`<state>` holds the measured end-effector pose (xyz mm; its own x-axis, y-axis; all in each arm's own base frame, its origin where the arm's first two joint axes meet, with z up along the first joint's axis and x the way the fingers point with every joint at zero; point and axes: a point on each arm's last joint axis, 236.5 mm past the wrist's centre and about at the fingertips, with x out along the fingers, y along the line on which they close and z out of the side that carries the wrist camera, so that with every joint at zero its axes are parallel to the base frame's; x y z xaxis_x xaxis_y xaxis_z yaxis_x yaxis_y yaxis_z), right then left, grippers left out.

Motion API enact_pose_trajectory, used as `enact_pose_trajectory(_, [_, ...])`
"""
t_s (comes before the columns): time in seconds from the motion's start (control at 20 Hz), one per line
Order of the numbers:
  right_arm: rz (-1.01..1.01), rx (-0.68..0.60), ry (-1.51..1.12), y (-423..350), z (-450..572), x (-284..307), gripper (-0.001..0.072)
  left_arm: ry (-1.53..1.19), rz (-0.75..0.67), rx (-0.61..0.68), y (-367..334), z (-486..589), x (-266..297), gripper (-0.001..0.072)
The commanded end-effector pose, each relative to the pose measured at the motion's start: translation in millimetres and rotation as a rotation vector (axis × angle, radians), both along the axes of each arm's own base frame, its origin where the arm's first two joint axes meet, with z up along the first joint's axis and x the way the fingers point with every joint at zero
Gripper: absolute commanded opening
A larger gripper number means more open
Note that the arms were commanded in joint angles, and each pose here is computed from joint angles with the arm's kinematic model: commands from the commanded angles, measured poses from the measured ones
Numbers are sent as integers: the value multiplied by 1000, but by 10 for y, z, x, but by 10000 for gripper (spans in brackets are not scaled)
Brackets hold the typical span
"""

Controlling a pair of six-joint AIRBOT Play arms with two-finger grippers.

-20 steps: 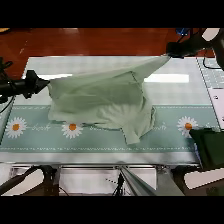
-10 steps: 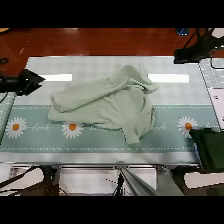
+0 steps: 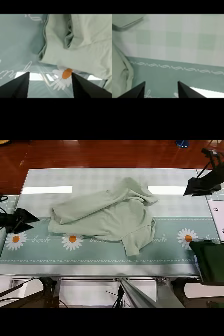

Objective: Fold the shirts.

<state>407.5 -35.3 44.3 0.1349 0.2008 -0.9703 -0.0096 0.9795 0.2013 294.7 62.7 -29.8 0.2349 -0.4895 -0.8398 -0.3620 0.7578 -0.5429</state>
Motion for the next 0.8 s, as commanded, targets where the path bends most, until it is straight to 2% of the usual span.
enact_pose_trajectory(0.0, [-11, 188, 0, 252, -166, -32, 496, 36, -41, -6, -38, -238, -129, 617])
enact_pose_trajectory(0.3, [-28, 228, -42, 334, -186, 72, 495, 69, -124, -18, -263, -577, -5, 618])
enact_pose_trajectory(0.65, [-26, 239, -8, 360, -187, -6, 495, 64, -224, 63, -496, -870, 160, 595])
enact_pose_trajectory(0.7, [-29, 239, -7, 360, -187, -6, 495, 68, -236, 49, -540, -863, 143, 491])
enact_pose_trajectory(0.75, [-32, 240, -6, 360, -187, -6, 495, 60, -259, 33, -590, -842, 133, 326])
